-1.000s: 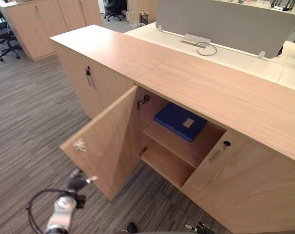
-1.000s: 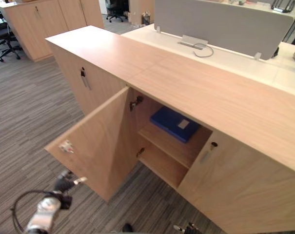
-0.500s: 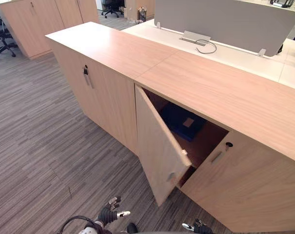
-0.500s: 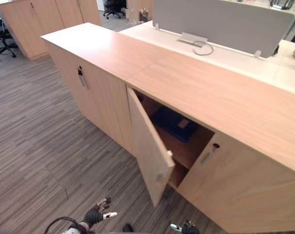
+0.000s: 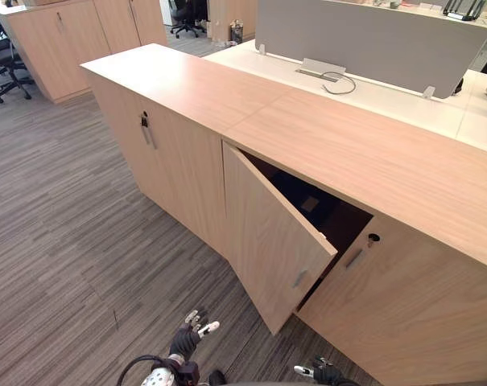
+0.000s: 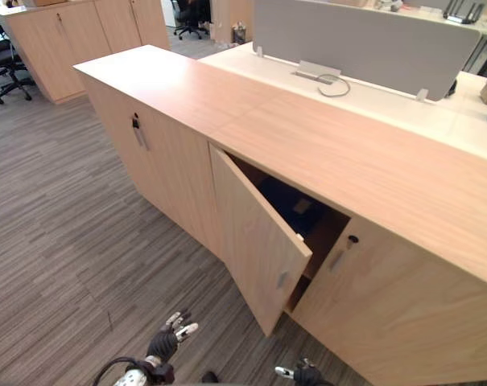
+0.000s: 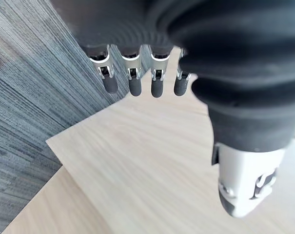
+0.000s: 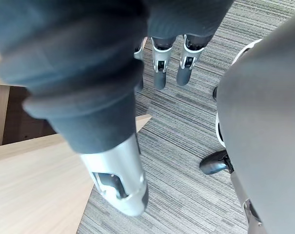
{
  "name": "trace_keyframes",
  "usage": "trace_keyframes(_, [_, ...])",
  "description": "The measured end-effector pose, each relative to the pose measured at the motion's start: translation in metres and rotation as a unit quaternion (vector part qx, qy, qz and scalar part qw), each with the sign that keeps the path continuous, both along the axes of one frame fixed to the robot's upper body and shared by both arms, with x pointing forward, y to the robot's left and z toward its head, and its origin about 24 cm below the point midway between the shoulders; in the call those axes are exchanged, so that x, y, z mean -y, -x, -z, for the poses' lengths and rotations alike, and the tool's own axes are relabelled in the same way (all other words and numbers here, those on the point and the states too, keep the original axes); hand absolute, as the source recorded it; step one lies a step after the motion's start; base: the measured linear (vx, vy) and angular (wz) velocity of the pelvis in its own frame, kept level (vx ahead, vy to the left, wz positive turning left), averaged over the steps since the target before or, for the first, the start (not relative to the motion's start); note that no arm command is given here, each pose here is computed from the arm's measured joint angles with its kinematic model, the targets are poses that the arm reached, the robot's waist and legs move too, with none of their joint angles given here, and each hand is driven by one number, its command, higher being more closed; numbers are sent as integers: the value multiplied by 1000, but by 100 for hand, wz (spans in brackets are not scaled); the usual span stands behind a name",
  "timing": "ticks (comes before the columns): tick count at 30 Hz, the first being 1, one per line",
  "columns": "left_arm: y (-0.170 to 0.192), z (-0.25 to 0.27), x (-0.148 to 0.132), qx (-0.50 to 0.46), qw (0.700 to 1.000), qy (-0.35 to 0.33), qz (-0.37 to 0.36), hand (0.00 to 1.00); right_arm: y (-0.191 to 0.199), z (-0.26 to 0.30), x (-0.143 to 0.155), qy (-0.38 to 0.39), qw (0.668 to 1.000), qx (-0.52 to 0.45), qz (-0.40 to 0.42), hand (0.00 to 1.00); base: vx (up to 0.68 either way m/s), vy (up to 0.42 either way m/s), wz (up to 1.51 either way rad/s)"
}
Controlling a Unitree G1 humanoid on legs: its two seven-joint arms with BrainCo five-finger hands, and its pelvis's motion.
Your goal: Walk over to the cabinet, pick up the folder, carry it to the office cabinet, place the folder inside the office cabinet, then close the office cabinet door
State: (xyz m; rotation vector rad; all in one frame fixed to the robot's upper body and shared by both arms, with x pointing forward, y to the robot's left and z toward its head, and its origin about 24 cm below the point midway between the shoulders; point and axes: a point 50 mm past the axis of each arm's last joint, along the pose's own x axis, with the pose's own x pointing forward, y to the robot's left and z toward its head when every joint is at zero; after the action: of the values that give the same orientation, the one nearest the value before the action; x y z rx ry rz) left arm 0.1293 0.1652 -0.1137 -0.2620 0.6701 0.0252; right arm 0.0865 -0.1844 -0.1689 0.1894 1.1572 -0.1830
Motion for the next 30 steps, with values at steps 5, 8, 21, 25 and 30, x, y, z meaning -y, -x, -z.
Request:
trace_keyframes(5, [14, 15, -31, -52, 993, -38, -94, 0, 0, 0, 0, -3, 1000, 3, 8, 0, 17, 0, -1])
trace_keyframes(8, [30, 26, -43, -96, 985, -50, -132, 0, 3, 0, 3, -7, 999, 3, 38, 0, 41, 5, -10])
trace_keyframes(21, [128, 54, -47, -269, 907, -24, -323, 0, -4, -5, 29, 26, 998, 16, 63, 0, -53, 73, -64])
trace_keyframes(25, [135, 53, -50, -270, 898, -21, -347, 0, 4, -1, 14, 19, 999, 2, 26, 0, -24, 116, -57])
trace_keyframes(30, [124, 52, -56, -258, 912, -32, -318, 0, 10, 0, 7, 14, 1000, 0, 12, 0, 35, -3, -21])
